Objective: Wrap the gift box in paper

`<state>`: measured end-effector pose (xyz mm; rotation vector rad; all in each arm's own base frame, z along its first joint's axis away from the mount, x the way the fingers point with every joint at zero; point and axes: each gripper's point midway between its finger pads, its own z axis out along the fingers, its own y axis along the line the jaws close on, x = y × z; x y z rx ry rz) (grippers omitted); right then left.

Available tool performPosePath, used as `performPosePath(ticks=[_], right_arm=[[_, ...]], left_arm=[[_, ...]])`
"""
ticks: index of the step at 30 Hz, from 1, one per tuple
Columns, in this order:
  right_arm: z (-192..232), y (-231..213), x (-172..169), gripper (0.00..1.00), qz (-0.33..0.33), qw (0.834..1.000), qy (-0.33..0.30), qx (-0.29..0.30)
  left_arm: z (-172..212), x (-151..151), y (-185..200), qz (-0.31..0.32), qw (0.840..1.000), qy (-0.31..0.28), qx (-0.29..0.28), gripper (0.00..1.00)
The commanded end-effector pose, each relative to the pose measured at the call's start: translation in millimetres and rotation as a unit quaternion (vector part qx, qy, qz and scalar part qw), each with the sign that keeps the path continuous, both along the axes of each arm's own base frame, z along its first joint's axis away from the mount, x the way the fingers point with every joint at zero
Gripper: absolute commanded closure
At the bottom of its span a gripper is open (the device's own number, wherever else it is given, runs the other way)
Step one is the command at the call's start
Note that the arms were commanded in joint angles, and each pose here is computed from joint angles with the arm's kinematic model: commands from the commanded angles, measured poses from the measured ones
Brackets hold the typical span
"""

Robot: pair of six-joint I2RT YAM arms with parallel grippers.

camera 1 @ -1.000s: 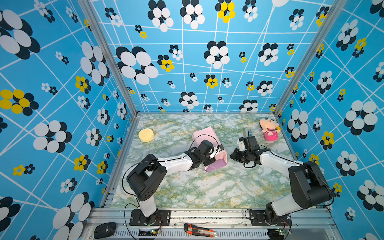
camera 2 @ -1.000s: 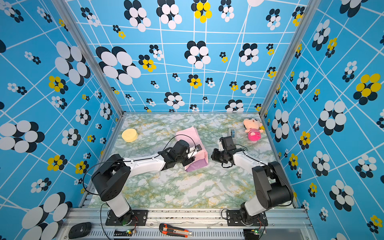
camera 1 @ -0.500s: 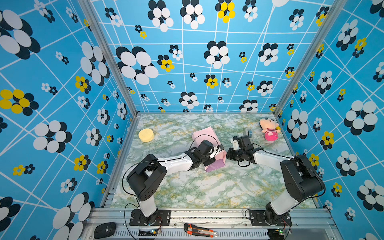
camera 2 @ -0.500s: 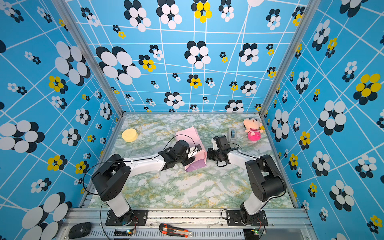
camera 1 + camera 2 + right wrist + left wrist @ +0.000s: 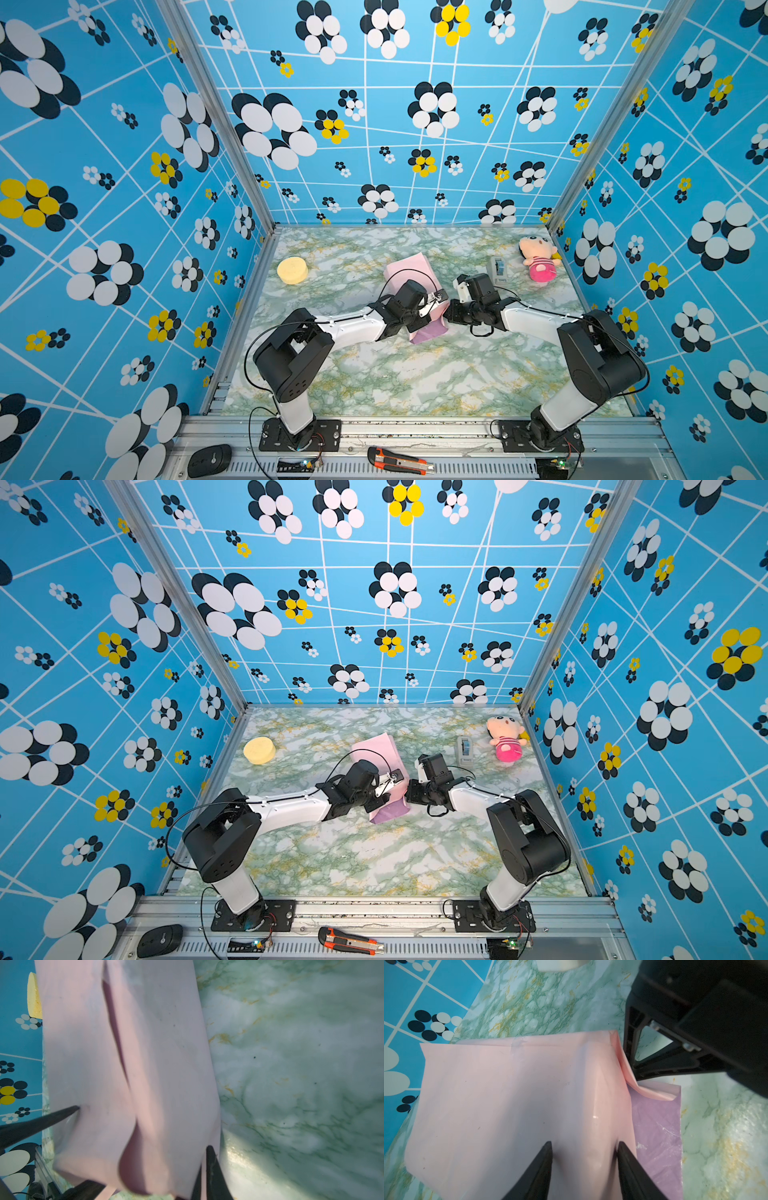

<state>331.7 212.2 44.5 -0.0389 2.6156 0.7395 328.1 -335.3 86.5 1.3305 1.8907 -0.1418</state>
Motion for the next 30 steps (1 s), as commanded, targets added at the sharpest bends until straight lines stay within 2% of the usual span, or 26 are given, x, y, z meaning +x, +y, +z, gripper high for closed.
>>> performPosePath(ticks=[1,23,30], right_arm=[[0.1,7.3,1.8,0.91,0.008,1.000,-0.009,-0.002],[-22.9,24.0,-9.0,0.89,-0.007,0.999,-0.014,0.037],[-38.0,21.2,-12.1,0.91,-0.027,0.999,-0.002,0.031]], left_arm=[[-21.9,-10.0,2.2,-0.005,0.999,0.039,0.019,0.49],[-20.9,-10.0,-0.1,-0.008,0.999,0.041,0.015,0.49],[-21.5,-10.1,-0.4,-0.008,0.999,0.043,0.014,0.49]])
